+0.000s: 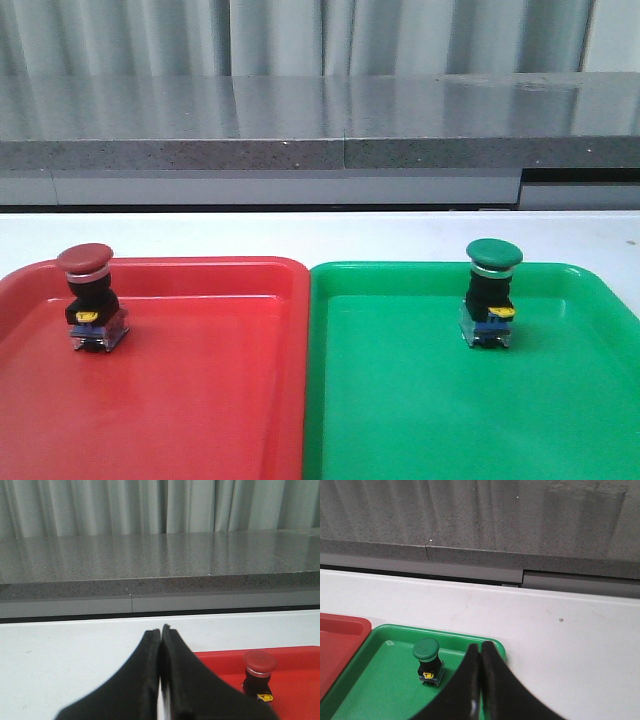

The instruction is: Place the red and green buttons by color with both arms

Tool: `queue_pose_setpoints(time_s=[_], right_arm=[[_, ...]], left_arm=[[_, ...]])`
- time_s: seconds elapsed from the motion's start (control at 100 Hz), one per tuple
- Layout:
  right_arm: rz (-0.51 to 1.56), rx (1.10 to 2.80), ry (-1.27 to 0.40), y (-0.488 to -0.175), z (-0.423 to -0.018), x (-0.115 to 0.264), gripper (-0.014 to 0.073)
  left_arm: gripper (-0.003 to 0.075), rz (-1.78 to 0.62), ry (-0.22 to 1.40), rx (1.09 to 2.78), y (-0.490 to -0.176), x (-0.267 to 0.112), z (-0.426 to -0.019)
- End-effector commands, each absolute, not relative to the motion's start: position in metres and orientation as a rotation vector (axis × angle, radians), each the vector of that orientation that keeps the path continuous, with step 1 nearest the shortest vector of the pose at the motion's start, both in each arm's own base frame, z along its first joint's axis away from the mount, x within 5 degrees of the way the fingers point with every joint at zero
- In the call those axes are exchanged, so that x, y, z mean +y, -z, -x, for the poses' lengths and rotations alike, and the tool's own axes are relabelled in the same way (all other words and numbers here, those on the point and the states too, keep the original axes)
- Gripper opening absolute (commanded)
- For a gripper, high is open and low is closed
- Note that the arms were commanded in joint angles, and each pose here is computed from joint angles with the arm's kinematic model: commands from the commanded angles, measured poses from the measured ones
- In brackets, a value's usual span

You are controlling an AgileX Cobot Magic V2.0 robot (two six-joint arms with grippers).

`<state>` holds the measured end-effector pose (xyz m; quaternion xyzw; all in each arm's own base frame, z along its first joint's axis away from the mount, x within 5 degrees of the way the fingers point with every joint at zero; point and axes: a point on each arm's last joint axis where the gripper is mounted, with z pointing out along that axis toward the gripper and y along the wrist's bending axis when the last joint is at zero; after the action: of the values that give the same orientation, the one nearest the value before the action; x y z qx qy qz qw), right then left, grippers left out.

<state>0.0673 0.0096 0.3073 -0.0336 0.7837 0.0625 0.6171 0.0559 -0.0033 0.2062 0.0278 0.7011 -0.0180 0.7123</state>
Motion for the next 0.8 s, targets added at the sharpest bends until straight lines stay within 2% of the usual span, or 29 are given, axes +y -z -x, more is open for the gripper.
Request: queue_pose_setpoints(time_s=[0.0, 0.79], right_arm=[[0.079, 1.713, -0.135, -0.3213, -0.0683, 0.0092, -0.0068], [0.079, 1.687, -0.135, -0.3198, -0.0689, 0.0093, -0.0068]], left_arm=[[-0.0019, -0.057, 0.052, 1.478, -0.2014, -0.0040, -0.0552], [-0.0019, -0.057, 0.052, 1.478, -0.2014, -0.0040, -0.0552]])
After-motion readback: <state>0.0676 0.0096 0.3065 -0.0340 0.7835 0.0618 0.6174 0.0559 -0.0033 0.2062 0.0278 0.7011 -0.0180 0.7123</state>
